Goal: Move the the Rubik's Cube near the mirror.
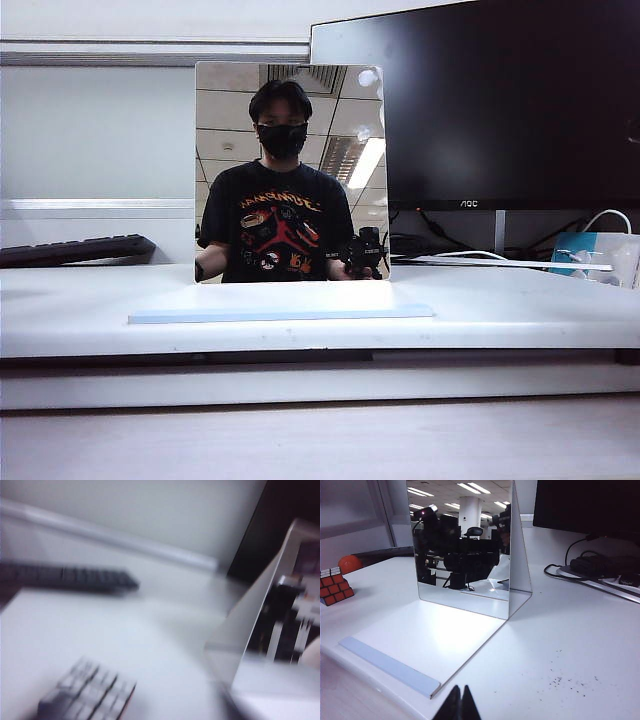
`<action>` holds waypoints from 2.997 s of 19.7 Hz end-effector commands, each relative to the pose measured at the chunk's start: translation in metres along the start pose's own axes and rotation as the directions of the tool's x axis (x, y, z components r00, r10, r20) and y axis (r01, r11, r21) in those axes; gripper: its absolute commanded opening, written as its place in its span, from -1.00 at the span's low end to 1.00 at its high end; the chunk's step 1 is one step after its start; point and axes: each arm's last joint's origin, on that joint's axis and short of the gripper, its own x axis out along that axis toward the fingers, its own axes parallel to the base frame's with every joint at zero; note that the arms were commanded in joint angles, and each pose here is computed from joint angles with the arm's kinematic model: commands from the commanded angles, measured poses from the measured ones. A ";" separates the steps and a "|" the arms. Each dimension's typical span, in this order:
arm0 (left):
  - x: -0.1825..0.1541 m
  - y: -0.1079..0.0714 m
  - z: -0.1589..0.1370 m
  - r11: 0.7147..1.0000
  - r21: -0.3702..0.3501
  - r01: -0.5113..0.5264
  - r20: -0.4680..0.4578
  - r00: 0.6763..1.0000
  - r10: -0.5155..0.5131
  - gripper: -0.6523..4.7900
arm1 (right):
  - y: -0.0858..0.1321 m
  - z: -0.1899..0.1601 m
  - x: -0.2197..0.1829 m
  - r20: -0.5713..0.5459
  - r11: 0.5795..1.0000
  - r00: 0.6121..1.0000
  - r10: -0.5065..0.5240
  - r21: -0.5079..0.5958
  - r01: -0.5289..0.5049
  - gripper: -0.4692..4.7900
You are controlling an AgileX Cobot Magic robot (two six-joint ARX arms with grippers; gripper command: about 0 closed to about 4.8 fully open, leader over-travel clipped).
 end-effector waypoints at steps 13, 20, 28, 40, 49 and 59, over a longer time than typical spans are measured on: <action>0.043 0.009 0.003 0.977 0.184 -0.108 -0.151 0.979 0.137 1.00 | 0.000 -0.001 0.000 0.005 1.000 1.000 0.006 -0.001 -0.006 -0.82; 0.063 0.022 -0.029 0.975 0.181 -0.131 -0.332 0.925 0.186 1.00 | 0.000 0.000 0.000 0.006 1.000 1.000 0.005 -0.001 -0.005 -0.82; 0.066 0.023 -0.032 0.975 0.178 -0.129 -0.337 0.923 0.184 -0.27 | 0.000 0.000 0.000 0.006 1.000 1.000 0.004 -0.001 -0.004 -0.82; 0.068 -0.066 -0.037 0.988 -0.059 0.145 -0.326 0.932 -0.156 -0.77 | 0.000 0.000 0.000 0.006 1.000 1.000 0.004 -0.001 -0.004 -0.82; 0.072 -0.198 -0.052 0.995 0.054 0.084 -0.325 0.944 -0.062 -0.77 | 0.000 0.000 0.000 0.006 1.000 1.000 0.004 -0.001 -0.004 -0.82; 0.087 -0.215 -0.101 0.996 -0.005 -0.089 -0.409 0.909 0.079 -0.77 | -0.001 0.000 0.000 0.009 1.000 1.000 -0.030 -0.004 0.030 -0.82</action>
